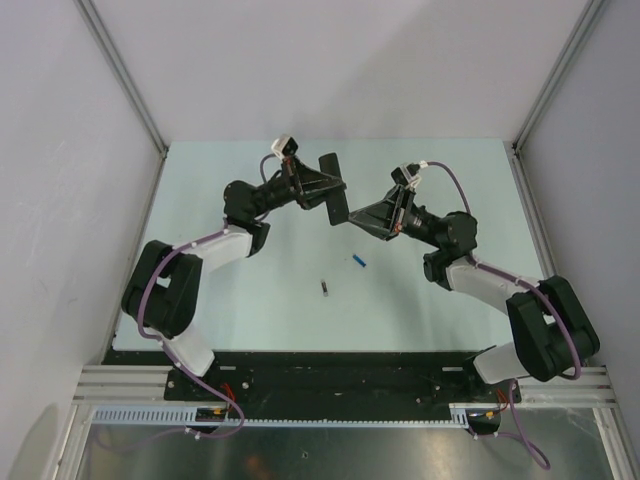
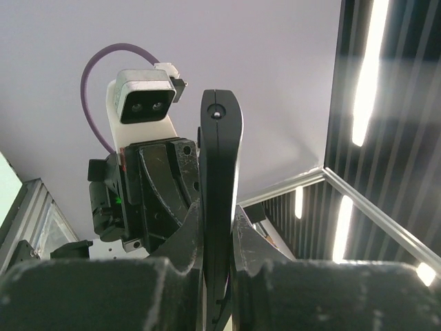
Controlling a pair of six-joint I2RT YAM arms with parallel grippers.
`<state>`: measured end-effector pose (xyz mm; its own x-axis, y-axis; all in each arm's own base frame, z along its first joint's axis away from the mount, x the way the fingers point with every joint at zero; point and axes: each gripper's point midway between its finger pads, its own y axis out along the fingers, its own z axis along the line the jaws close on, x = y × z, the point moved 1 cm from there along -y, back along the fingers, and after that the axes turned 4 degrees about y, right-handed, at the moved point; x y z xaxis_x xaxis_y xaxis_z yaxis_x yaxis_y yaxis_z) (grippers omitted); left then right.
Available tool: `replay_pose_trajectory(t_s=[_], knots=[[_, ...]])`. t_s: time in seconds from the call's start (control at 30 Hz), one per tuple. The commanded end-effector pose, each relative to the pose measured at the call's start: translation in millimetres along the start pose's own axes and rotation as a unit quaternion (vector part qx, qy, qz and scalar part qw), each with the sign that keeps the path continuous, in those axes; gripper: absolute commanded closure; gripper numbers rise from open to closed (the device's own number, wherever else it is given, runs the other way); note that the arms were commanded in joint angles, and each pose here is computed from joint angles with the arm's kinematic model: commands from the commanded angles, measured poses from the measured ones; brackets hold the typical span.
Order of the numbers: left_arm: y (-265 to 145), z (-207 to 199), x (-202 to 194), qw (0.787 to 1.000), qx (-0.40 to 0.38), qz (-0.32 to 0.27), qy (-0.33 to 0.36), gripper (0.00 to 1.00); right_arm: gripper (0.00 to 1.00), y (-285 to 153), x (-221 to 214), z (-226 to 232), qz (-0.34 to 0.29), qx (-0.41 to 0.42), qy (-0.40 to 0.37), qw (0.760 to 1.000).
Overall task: Load the batteries into the remote control
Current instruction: Load the battery cover into the remote control.
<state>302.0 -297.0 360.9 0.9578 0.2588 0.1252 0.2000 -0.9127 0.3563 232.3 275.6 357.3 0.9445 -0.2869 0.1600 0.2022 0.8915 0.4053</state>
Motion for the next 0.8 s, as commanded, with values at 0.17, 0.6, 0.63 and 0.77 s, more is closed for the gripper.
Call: replay_pose_trajectory(t_s=[0.17,0.6,0.63,0.77], knots=[[-19,-43,-20,0.988,-0.103,0.016,0.117,1.00,0.95,-13,3,14,0.002,0.055,-0.067,0.996],[-23,-25,-11,0.990,-0.078,0.014,0.117,1.00,0.83,-17,11,-8,0.005,0.029,-0.048,0.998],[-23,-23,-10,0.990,-0.077,0.012,0.117,1.00,0.82,-18,12,-9,0.005,0.027,-0.048,0.998],[-23,-19,-10,0.990,-0.072,0.014,0.118,1.00,0.77,-19,13,-15,0.007,0.020,-0.044,0.999]])
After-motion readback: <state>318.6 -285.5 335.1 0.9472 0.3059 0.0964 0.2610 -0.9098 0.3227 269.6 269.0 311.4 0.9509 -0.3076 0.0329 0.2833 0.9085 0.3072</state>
